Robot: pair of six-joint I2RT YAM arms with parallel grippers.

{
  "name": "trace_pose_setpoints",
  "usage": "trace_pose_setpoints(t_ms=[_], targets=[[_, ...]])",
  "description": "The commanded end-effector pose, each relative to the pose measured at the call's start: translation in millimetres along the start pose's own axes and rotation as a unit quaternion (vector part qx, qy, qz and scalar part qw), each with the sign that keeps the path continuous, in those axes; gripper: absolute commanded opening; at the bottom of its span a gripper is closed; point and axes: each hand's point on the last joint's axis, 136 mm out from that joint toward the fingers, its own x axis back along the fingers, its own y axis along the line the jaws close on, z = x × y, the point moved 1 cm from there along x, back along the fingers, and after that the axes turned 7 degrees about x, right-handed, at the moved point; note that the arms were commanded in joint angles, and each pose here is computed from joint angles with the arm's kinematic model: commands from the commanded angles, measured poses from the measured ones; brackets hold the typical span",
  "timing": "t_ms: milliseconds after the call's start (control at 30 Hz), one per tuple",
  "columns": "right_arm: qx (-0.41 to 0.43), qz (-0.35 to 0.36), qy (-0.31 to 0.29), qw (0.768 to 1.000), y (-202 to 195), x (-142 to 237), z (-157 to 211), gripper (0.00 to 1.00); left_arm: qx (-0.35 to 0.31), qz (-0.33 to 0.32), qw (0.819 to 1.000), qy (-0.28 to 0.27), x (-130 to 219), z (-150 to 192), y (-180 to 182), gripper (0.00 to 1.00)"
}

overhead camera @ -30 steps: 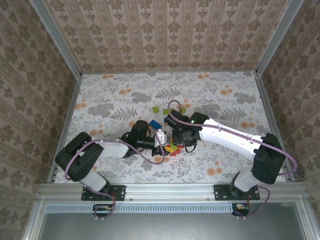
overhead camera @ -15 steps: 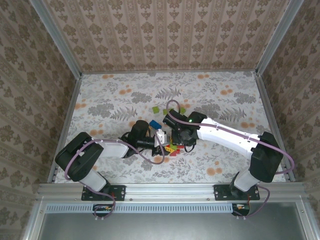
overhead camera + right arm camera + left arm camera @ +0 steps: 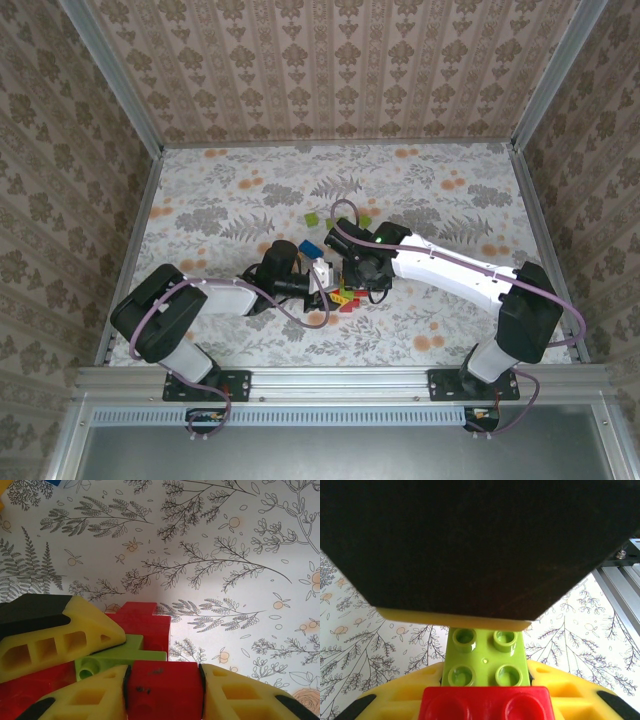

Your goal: Assemble a carrot with lego

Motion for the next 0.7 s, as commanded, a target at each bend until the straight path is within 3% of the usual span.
trace_pose_setpoints(t_ms=[0,167,500,667], targets=[[0.018,0.03,0.036,0.999,-8.0,-13.6,11.2,0.41,0.021,-0.012,0.998,0.052,-4.7,30.4,3.2,0.28],[0.021,0.003,0.016,1.0,0.7,0.1,-0.7,0.55,0.023,-0.013,0.998,0.054,-4.7,30.8,3.3,0.28],[0.021,-0.04,-0.011,0.999,7.5,20.5,-11.4,0.67,0.025,-0.013,0.998,0.057,-5.9,31.6,4.9,0.29],[0.014,-0.054,-0.037,0.998,-0.2,40.4,-18.9,0.68,0.027,-0.012,0.998,0.057,-6.0,31.7,4.5,0.41]])
